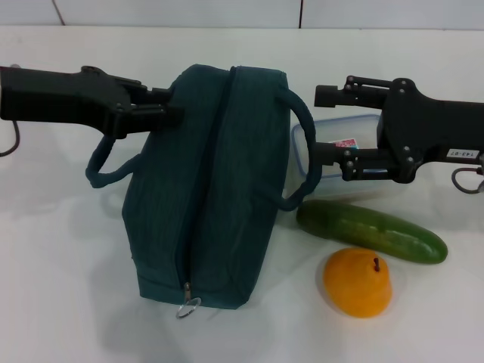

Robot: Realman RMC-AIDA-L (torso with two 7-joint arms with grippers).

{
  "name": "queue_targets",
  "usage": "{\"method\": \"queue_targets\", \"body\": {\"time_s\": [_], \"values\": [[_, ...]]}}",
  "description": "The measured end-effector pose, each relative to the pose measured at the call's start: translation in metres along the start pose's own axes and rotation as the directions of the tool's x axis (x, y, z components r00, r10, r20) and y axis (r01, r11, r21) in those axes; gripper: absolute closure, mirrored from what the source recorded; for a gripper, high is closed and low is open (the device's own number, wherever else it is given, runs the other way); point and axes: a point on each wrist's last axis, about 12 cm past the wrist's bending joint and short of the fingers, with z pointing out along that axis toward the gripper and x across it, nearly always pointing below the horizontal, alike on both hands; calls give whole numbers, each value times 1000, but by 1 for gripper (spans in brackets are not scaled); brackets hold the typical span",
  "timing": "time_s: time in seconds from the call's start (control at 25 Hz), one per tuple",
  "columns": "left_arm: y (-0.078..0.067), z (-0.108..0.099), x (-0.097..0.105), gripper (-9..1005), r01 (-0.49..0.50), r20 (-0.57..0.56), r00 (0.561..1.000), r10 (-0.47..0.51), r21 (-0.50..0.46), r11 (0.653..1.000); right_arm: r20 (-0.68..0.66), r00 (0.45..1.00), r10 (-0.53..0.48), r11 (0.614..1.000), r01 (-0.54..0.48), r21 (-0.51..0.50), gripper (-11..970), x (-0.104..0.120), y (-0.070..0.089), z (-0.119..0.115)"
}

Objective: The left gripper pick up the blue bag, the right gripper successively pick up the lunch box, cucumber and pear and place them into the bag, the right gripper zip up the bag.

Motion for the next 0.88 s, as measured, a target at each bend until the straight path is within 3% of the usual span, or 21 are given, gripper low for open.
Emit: {"method": "queue_targets", "body": {"time_s": [0.88], "values": [[1,1,-2,660,-14,3,1000,14,-12,1000,-2,1000,1,1000,-1,9,209,1,0,-3]]}}
